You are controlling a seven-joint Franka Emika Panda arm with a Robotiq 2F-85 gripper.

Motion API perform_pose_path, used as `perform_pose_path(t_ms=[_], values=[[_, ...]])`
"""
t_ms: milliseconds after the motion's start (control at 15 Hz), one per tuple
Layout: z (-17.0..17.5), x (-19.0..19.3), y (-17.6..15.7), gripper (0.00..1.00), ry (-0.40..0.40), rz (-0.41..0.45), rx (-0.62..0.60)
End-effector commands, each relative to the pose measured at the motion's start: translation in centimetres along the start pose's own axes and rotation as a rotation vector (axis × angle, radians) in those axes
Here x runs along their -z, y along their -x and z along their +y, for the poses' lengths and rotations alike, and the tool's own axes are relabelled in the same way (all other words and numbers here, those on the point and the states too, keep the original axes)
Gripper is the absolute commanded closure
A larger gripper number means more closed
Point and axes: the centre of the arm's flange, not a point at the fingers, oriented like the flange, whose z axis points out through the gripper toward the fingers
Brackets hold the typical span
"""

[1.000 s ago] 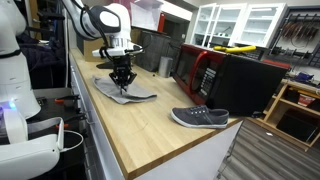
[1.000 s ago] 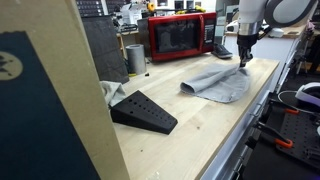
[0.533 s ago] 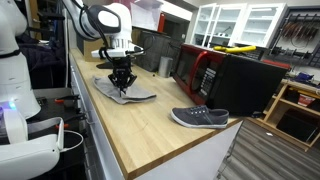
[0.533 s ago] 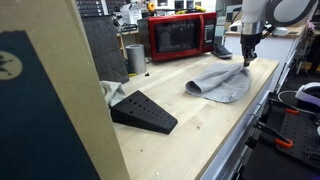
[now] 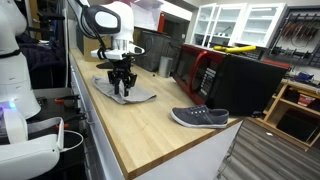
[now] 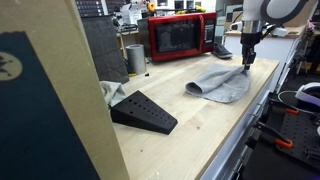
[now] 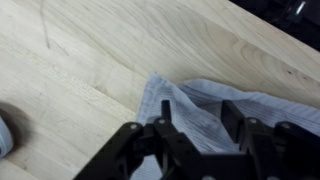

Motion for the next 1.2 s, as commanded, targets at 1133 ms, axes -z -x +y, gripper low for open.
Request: perform_pose_path(t_ms=[1133], values=[[-17.2,4.0,-17.1,0.0,-0.372,0.197,-0.479]])
